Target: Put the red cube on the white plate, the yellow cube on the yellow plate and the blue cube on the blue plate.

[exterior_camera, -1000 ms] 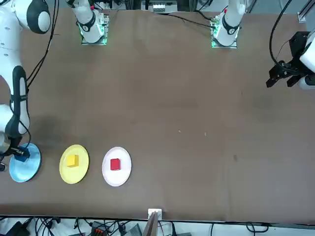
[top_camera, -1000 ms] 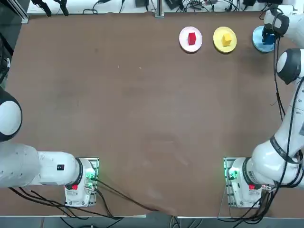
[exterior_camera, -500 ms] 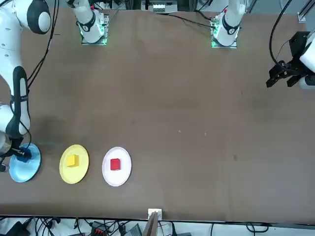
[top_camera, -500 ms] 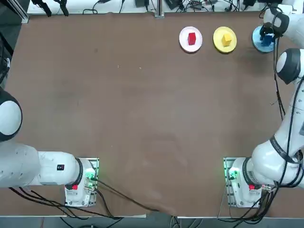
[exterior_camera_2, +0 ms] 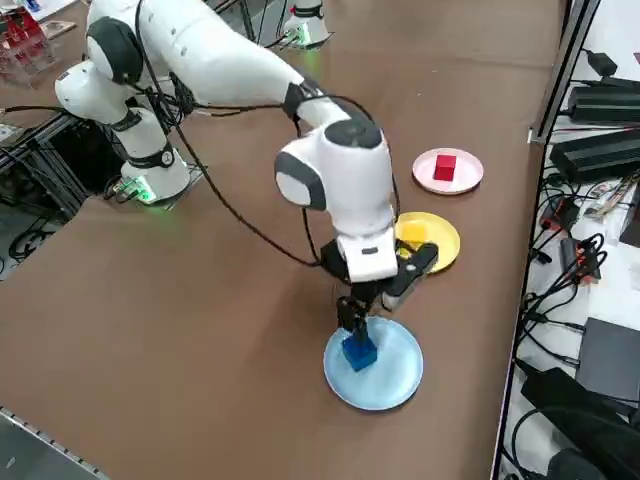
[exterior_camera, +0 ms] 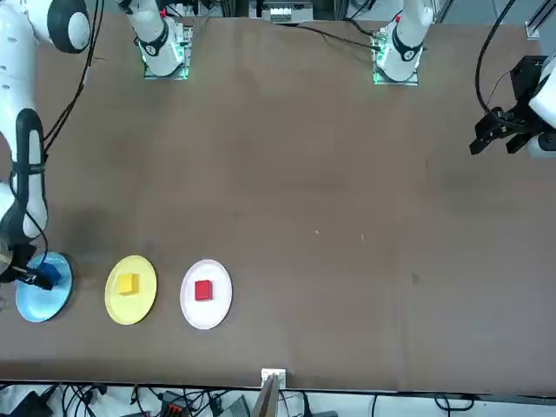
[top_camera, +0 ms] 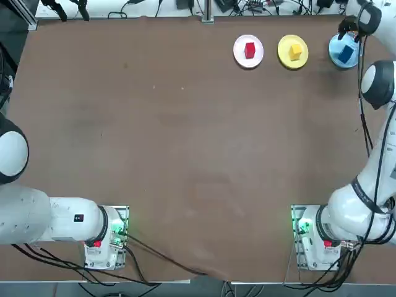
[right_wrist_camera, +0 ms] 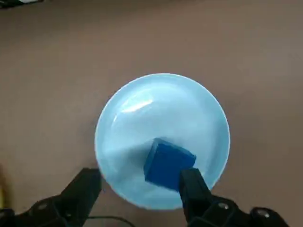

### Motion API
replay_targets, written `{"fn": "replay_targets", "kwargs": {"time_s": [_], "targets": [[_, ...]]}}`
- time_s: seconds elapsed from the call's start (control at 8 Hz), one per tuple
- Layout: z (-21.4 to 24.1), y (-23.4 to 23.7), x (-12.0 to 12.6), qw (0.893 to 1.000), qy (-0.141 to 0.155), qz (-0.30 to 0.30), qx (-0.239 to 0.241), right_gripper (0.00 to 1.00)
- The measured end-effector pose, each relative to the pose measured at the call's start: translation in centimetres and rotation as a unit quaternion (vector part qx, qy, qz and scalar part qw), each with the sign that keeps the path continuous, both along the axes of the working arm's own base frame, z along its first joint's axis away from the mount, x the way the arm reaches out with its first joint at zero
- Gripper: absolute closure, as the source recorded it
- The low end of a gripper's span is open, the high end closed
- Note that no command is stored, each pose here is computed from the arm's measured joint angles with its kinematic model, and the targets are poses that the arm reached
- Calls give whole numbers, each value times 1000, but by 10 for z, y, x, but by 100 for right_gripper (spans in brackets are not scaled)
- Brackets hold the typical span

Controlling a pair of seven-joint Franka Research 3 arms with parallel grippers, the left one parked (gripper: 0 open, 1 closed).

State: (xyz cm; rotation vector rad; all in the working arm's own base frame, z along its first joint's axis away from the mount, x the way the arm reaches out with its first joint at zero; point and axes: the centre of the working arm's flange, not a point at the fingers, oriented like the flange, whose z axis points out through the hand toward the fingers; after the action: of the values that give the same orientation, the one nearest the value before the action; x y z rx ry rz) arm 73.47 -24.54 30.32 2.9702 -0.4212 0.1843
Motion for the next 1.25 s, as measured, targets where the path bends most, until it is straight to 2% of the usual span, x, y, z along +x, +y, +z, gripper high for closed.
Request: {"fn": "replay_targets", "kwargs": {"time_s": [0.25, 0.38, 0.75, 0.88, 1.0, 1.12, 1.25], "targets": [[84, 35, -10, 999, 32, 25, 18, 0], [126, 68, -21, 997, 62, 41, 32, 0], [234, 164, -83, 980, 163, 88, 77, 0], [266, 197, -100, 976, 169, 111, 79, 0], [289, 225, -114, 976, 160, 128, 77, 0], [299, 240, -126, 978, 143, 132, 77, 0], [298, 247, -138, 984, 109, 118, 77, 0]]}}
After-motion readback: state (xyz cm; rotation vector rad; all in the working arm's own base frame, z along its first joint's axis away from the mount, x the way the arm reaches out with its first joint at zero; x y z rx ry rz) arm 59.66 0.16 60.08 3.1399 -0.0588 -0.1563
